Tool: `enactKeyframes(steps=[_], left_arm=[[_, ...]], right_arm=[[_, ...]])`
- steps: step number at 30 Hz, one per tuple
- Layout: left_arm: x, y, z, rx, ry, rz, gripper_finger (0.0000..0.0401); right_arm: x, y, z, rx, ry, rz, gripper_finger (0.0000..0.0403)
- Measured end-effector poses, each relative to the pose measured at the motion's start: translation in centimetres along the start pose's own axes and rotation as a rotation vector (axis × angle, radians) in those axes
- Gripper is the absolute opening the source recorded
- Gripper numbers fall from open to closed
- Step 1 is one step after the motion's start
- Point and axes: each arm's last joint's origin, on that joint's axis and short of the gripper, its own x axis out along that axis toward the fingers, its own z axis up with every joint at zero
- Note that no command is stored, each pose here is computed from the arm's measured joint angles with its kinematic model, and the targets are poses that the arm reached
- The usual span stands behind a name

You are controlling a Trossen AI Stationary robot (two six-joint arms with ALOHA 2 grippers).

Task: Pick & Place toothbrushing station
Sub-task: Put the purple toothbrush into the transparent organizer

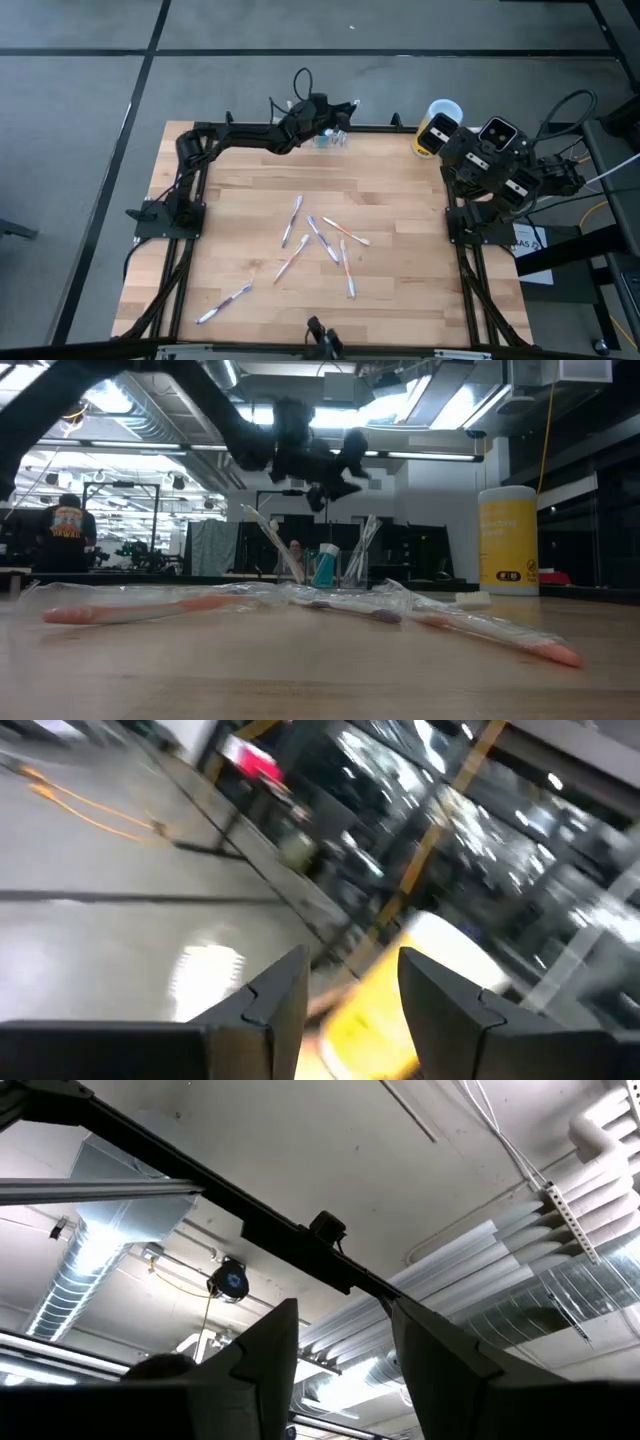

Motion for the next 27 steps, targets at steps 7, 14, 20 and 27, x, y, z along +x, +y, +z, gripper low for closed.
enactKeyframes(steps=[7, 14, 20, 27], left_arm=[[-5.8, -4.2, 3.1, 0.293, 0.424, 0.13, 0.014], [-15.4, -6.0, 1.2, 0.384, 0.985, 0.582, 0.0136], [-19.1, -7.0, -3.9, 0.256, 1.09, 0.69, 0.0136], [-20.1, -5.4, -7.8, -0.032, 1.066, 0.698, 0.0136]], right_arm=[[0.0, -0.1, -0.3, -0.006, 0.045, -0.001, 0.0166], [-0.2, -0.8, -0.2, -0.019, 0.052, -0.062, 0.0166], [-0.3, -1.1, 0.1, -0.035, 0.046, -0.073, 0.0166], [-0.2, -0.9, 0.0, -0.034, 0.032, -0.084, 0.0166]])
